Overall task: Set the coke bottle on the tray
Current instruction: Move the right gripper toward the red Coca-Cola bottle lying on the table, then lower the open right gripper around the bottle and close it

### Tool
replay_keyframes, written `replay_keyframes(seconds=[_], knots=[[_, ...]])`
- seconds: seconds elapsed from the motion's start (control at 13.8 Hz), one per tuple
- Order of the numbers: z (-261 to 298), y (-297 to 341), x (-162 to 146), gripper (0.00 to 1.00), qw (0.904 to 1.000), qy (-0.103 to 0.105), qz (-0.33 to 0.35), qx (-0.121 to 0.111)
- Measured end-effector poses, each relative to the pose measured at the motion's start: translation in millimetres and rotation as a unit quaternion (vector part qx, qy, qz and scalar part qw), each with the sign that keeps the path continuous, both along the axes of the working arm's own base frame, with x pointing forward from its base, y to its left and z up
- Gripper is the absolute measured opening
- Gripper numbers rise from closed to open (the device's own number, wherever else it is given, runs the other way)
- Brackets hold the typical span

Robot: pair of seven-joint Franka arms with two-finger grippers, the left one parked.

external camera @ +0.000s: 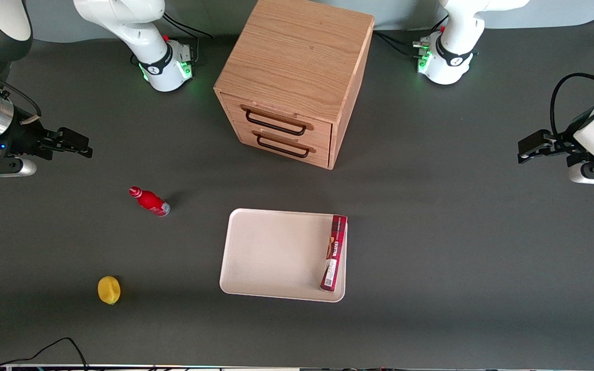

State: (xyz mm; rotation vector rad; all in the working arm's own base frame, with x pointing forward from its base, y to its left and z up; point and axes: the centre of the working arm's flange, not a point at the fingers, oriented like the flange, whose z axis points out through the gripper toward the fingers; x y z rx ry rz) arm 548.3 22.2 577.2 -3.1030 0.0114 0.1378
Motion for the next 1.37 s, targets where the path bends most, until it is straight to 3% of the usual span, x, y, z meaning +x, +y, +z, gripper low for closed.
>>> replay_keyframes(seconds=[0.36, 0.65, 0.94, 1.37], knots=[[-3, -6, 2, 1.00, 1.0000, 0.003, -0.008, 0.000], [-34, -5, 15, 1.00, 0.9995, 0.022, -0.021, -0.001], [-97, 11, 26, 1.00, 0.9997, 0.007, -0.025, 0.000], [-188, 30, 7, 1.00, 0.9996, -0.019, -0.021, 0.000]])
